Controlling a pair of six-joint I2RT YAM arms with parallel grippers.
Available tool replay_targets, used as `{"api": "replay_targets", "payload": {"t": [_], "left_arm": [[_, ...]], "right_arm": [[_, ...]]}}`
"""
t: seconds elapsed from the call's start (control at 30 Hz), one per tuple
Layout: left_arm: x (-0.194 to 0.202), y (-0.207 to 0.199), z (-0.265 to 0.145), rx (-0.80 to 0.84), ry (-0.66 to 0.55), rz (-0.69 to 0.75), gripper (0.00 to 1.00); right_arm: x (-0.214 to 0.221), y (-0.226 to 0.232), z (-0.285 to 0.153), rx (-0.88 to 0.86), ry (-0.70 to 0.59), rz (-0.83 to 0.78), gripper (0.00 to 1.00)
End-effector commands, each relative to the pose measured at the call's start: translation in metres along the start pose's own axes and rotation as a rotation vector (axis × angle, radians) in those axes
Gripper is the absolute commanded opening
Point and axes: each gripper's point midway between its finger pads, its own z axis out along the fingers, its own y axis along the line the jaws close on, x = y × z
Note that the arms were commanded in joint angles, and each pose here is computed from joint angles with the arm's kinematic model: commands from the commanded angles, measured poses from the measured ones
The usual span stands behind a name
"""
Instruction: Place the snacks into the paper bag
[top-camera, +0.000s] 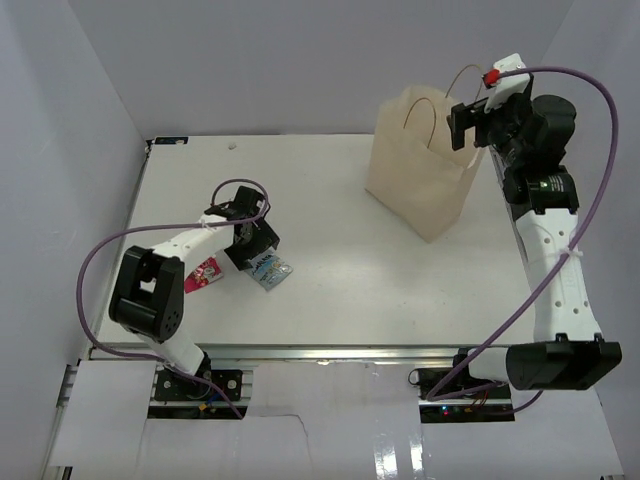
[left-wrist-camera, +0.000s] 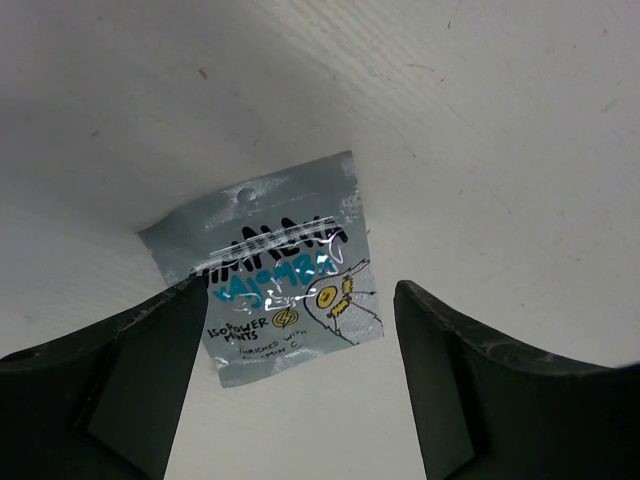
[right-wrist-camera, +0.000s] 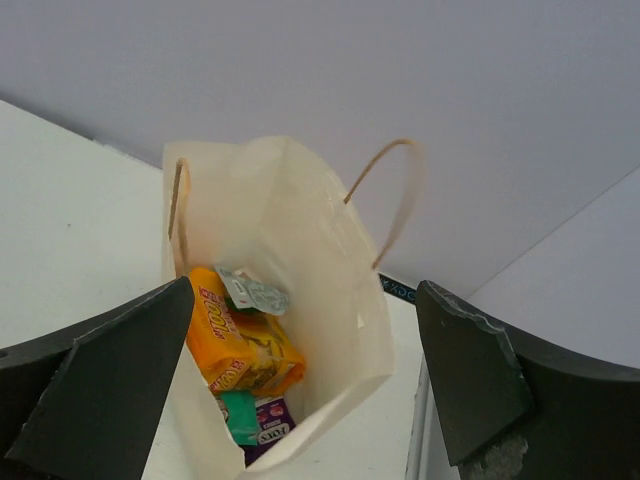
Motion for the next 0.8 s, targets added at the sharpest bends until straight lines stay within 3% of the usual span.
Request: {"api": "replay_targets", "payload": {"t": [0.0, 0.2, 0.4, 0.47, 0.53, 0.57, 0.77], "left_arm": [[-0.001, 0.004, 0.002, -0.143, -0.01, 0.023, 0.85], [0.02, 0.003, 0.024, -0.278, 0.056, 0.103, 0.86], [0.042, 0.03, 0.037, -0.386, 0.114, 0.141, 0.77], [0.043, 0.034, 0.037, -0.397, 0.111, 0.141, 0.68], [0.042, 0.032, 0.037, -0.388, 0.11, 0.142, 0.32], [0.041, 0.031, 0.037, -0.383, 0.108, 0.145, 0.24], [0.04, 0.007, 0.033, -0.264, 0.127, 0.18, 0.17]], "right_arm": [[-0.024, 0.004, -0.028, -0.021, -0.075, 0.009, 0.97], [0.001, 0.017, -0.045, -0.045, -0.036, 0.047, 0.97], [0.01, 0.011, -0.057, -0.024, -0.019, 0.065, 0.98], [0.01, 0.012, -0.059, -0.031, -0.02, 0.079, 0.98], [0.01, 0.015, -0.06, -0.047, -0.021, 0.093, 0.98], [0.011, 0.017, -0.06, -0.054, -0.021, 0.098, 0.97], [-0.005, 0.039, -0.077, -0.168, -0.08, 0.056, 0.98]]}}
